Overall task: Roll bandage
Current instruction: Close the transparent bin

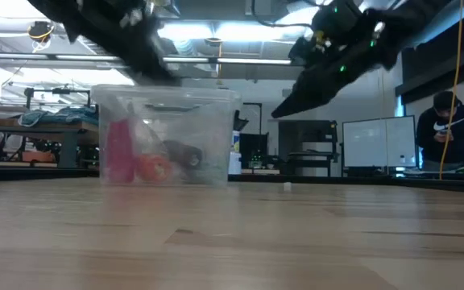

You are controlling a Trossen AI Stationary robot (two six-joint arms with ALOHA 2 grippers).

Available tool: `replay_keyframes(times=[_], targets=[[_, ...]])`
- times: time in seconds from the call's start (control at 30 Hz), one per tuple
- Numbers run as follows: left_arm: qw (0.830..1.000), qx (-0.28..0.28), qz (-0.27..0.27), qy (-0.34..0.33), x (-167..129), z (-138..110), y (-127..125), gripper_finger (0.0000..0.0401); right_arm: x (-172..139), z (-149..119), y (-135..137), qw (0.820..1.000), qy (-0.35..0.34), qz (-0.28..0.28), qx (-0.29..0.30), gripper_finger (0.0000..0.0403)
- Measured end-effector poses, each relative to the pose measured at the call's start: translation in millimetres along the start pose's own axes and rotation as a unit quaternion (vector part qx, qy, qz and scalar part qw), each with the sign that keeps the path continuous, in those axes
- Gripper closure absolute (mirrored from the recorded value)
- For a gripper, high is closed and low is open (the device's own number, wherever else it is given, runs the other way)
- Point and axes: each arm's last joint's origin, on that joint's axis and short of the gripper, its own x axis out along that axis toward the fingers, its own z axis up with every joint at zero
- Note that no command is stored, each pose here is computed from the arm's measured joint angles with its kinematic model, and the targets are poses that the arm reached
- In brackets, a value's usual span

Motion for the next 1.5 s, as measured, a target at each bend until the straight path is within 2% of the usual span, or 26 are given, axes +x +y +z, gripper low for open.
replay_keyframes(times=[0.07, 0.13, 0.37, 0.57, 0.73, 0.9, 1.1, 1.27, 1.5], targets=[[0.998, -0.028, -0.007, -0.053, -2, 11, 1, 0.0198, 6, -2, -4, 0.999, -0.035, -0.021, 0.000, 0.0159], [0.997, -0.042, -0.021, -0.069, 3, 12, -3, 0.0198, 14, -4, -8, 0.998, -0.055, -0.034, -0.005, 0.0159], [0.991, -0.092, -0.038, -0.090, 57, 3, -12, 0.0198, 40, -12, -17, 0.997, -0.021, -0.075, -0.023, 0.0159], [0.990, -0.119, -0.052, -0.060, 101, -14, -19, 0.0198, 45, -16, -16, 0.997, -0.011, -0.074, -0.024, 0.0159], [0.987, -0.141, -0.069, -0.027, 122, -32, -25, 0.0198, 46, -19, -15, 0.997, -0.001, -0.069, -0.031, 0.0159], [0.985, -0.150, -0.080, -0.020, 124, -35, -26, 0.0198, 51, -26, -15, 0.998, 0.016, -0.052, -0.034, 0.0159], [0.983, -0.156, -0.097, -0.020, 120, -33, -23, 0.0198, 56, -27, -13, 0.999, -0.007, -0.027, -0.032, 0.0159], [0.973, -0.143, -0.179, -0.001, 117, -38, -28, 0.0198, 56, -23, -10, 0.998, -0.039, 0.026, -0.030, 0.0159], [0.956, -0.123, -0.266, -0.023, 108, -31, -38, 0.0198, 55, -18, -7, 0.994, -0.071, 0.085, 0.002, 0.0159]])
